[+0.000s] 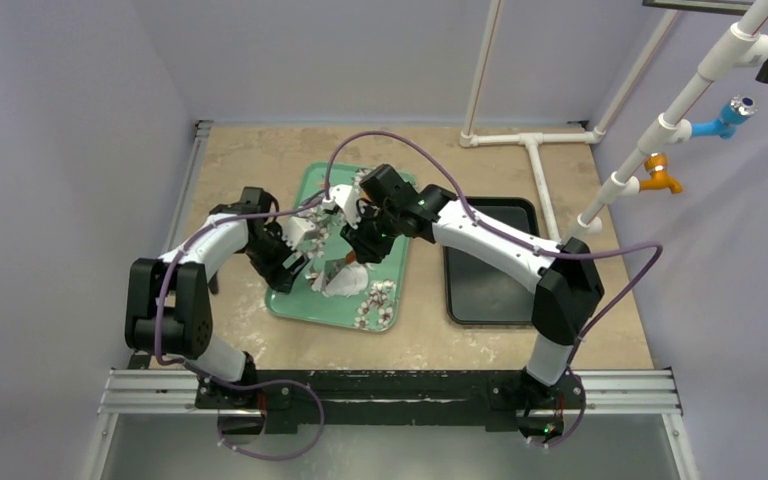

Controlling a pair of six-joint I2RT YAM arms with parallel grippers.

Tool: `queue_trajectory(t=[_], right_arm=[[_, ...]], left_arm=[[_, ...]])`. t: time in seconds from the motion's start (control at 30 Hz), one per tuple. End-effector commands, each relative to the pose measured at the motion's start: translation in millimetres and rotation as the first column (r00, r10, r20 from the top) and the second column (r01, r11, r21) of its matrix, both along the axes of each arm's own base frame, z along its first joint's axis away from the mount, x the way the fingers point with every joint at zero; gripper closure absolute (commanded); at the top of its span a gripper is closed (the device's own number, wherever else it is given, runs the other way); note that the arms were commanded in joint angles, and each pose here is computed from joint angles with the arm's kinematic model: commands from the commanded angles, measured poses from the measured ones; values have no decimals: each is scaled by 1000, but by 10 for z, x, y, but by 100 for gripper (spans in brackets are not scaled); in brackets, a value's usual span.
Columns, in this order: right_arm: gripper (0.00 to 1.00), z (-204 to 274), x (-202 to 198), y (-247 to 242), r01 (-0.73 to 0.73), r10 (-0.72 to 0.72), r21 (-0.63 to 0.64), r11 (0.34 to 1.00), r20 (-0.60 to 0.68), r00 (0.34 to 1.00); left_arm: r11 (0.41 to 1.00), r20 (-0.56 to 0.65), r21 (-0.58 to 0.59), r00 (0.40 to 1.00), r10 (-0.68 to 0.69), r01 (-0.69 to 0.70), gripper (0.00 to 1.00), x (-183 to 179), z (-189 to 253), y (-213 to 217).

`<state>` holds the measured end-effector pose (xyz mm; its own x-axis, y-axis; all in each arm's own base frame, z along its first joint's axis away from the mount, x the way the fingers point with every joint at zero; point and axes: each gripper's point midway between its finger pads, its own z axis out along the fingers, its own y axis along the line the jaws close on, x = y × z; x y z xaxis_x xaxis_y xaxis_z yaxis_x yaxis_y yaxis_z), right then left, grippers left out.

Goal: Roll out the dumpling wrappers from the dough
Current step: Remove the dumpling wrapper from the work surface.

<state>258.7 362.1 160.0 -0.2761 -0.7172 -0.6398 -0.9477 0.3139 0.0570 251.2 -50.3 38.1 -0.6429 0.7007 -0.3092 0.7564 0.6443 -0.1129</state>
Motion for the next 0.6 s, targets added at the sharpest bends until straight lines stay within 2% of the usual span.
queue_trajectory(t=[0.0, 0.07, 0.17, 0.27, 0.37, 0.47, 0.57], right_arm=[[100, -18, -17, 135, 33, -33, 99, 995, 3, 999], [100, -35, -25, 111, 48, -49, 108, 993, 7, 999], [100, -7, -27, 87, 57, -59, 112, 992, 14, 998], [100, 8, -18, 62, 64, -67, 104, 992, 21, 998], [100, 11, 11, 37, 79, -83, 97, 992, 35, 996], [100, 13, 17, 42, 83, -87, 104, 991, 39, 995], [100, -12, 17, 19, 87, -91, 93, 992, 40, 995]], left_arm=[[992, -15, -93, 996, -89, 87, 18, -23, 38, -195], [992, -38, -98, 995, -89, 85, 21, -39, 23, -197], [995, -41, -92, 998, -49, 45, 30, 35, 25, -164], [993, 12, -117, 1000, 4, -3, 28, 157, 160, -152], [994, 52, -102, 998, 38, -32, 34, 261, 203, -115], [996, 22, -71, 998, 63, -61, 39, 297, 109, -50], [992, 34, -63, 994, 108, -106, 39, 377, 127, 73]])
